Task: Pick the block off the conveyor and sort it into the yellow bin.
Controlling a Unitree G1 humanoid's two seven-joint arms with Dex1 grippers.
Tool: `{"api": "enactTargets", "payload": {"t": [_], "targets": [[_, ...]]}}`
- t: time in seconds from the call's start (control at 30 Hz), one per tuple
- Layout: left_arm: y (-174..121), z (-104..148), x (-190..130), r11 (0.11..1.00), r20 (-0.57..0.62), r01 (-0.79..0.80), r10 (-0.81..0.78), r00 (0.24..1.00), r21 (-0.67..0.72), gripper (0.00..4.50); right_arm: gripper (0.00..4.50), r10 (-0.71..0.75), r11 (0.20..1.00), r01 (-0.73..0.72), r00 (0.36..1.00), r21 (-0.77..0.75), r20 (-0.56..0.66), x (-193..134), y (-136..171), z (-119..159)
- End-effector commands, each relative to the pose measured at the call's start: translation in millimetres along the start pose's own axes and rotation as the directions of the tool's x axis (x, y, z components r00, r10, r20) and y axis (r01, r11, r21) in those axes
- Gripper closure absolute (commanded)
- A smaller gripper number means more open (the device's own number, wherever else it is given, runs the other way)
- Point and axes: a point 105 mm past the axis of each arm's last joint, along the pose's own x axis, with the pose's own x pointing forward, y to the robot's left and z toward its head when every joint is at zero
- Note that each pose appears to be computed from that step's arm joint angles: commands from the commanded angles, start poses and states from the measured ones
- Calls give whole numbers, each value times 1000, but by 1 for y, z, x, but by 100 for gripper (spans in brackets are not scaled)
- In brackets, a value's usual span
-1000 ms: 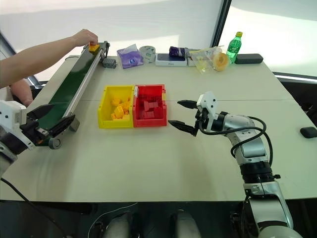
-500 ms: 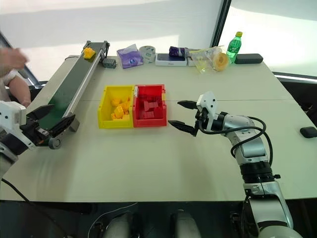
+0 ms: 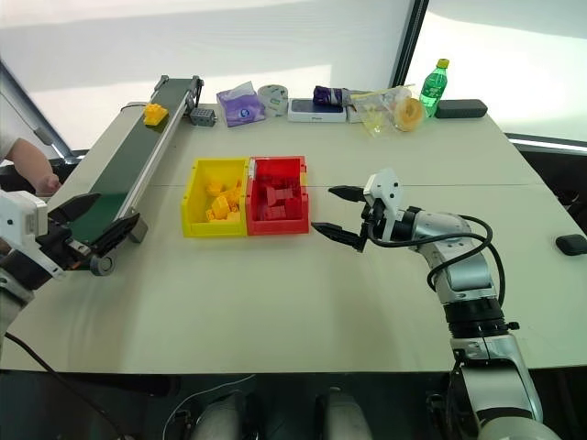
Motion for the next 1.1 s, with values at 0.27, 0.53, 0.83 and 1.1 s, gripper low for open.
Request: {"api": "enactTargets", "payload": {"t": [0.27, 0.53, 0.83, 1.1], "targets": [[32, -3, -53, 942, 69, -332, 335, 940, -50, 12, 0, 15, 998, -11, 999, -63, 51, 2, 2, 25], [38, -22, -101, 853, 70, -516, 521, 851, -77, 12, 0, 24, 999, -22, 998, -50, 52, 3, 2, 19], [40, -27, -102, 851, 47, -514, 520, 853, -107, 12, 0, 35, 998, -32, 998, -49, 57, 5, 1, 12], [45, -28, -93, 867, 38, -488, 493, 869, -100, 12, 0, 29, 998, -26, 998, -55, 60, 5, 2, 15]]}}
